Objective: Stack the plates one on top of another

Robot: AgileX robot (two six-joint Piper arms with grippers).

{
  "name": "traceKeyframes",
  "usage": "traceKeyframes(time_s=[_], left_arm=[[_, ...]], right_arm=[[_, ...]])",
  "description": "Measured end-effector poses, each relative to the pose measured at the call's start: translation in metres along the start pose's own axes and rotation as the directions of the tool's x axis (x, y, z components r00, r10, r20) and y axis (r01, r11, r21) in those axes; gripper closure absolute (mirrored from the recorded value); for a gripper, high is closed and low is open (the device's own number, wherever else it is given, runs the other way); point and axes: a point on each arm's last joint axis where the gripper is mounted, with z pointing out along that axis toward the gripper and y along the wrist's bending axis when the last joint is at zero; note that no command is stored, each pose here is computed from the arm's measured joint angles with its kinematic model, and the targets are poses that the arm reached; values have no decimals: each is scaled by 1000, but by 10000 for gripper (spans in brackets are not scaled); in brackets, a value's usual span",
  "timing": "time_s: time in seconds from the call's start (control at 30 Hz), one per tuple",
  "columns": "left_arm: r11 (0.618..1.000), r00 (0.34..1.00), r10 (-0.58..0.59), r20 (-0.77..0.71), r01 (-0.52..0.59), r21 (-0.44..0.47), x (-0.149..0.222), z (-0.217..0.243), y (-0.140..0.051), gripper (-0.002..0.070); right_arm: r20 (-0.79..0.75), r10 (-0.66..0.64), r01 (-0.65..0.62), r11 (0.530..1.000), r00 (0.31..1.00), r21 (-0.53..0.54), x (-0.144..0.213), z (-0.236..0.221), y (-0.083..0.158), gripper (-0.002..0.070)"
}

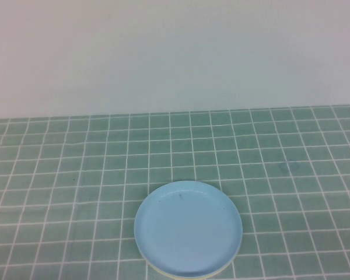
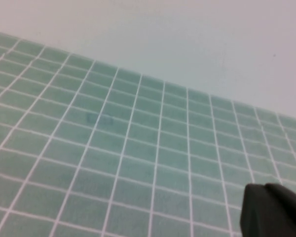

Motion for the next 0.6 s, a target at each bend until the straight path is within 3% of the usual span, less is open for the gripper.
traceKeyframes(time_s=[0.6], left_arm=[[1000, 1000, -10, 0, 10, 0, 0, 0, 0, 676]], right_arm=[[-141, 38, -47, 997, 989, -63, 37, 3, 14, 678]])
